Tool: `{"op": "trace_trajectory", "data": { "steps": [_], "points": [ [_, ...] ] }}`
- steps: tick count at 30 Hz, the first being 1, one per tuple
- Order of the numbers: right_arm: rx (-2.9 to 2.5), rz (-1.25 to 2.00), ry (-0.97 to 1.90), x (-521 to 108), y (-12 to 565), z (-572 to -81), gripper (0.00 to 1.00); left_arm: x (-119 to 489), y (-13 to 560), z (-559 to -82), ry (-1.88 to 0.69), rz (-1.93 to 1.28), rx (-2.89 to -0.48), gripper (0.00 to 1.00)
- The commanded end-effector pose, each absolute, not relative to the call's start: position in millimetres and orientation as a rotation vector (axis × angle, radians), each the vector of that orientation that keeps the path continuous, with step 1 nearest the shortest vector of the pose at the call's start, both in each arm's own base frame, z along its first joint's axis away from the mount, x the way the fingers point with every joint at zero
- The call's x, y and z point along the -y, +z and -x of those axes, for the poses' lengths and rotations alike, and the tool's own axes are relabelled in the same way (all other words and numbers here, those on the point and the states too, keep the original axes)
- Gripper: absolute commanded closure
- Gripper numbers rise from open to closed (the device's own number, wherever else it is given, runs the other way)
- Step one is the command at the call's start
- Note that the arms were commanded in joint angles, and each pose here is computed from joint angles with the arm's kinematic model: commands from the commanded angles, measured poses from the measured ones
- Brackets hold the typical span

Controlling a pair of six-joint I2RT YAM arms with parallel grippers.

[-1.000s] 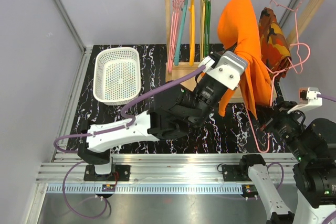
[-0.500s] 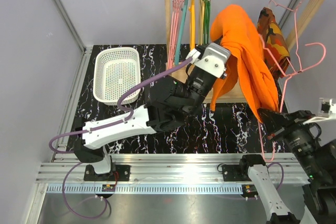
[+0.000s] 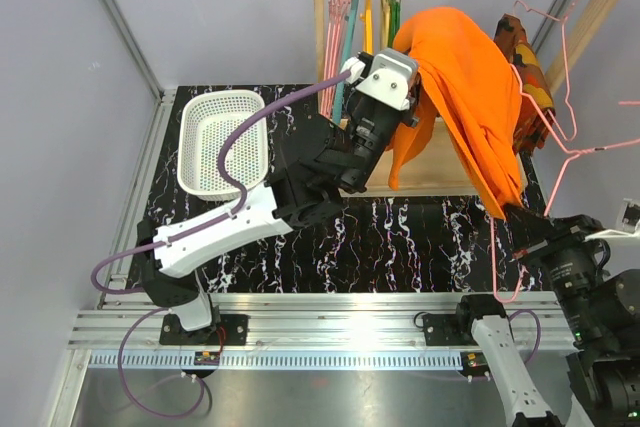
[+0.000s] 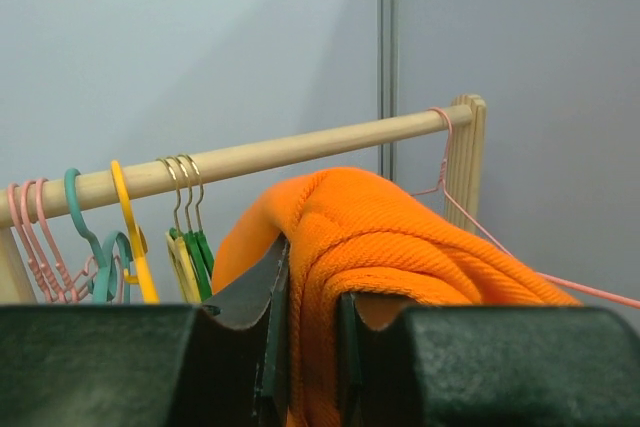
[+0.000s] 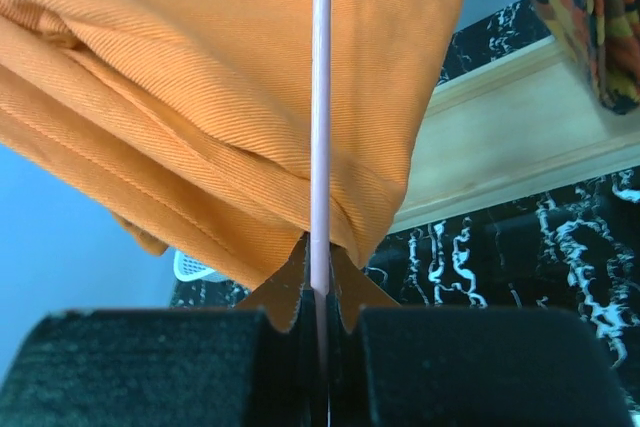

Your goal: Remove the trousers from the hanger

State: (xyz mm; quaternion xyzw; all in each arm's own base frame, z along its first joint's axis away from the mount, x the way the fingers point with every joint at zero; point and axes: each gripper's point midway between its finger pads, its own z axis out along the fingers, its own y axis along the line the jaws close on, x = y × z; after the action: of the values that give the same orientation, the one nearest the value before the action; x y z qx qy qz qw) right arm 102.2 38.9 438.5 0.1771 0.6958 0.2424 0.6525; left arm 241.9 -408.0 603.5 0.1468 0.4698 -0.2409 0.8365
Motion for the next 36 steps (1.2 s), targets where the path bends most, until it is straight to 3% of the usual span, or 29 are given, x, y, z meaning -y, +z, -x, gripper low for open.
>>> {"op": "trace_trajectory", "data": {
  "steps": [1, 9, 14, 23, 29, 36],
  "points": [
    [-1.444, -0.51, 0.578, -26.4, 441.5, -90.8, 1.0, 308.3, 721.3, -207.4, -0.72, -0.03, -0.74, 1.0],
    [-1.343, -0.326, 0.821, -66.0, 455.9, -76.0, 1.0, 294.7, 735.9, -199.0, -0.763, -0.019, -0.717, 1.0],
    [-1.398, -0.528, 0.692, -36.6, 431.7, -90.5, 1.0, 273.6, 749.0, -177.2, -0.864, -0.043, -0.676, 1.0],
    [-1.458, -0.526, 0.597, -29.5, 422.1, -116.7, 1.0, 242.1, 771.4, -135.6, -0.972, -0.146, -0.564, 1.0],
    [-1.545, -0.461, 0.525, -30.6, 406.5, -133.3, 1.0, 205.1, 781.8, -148.1, -0.794, -0.09, -0.599, 1.0],
    [-1.603, -0.417, 0.495, -33.3, 392.4, -145.9, 1.0, 173.9, 771.4, -188.9, -0.402, -0.008, -0.728, 1.0]
  ]
}}
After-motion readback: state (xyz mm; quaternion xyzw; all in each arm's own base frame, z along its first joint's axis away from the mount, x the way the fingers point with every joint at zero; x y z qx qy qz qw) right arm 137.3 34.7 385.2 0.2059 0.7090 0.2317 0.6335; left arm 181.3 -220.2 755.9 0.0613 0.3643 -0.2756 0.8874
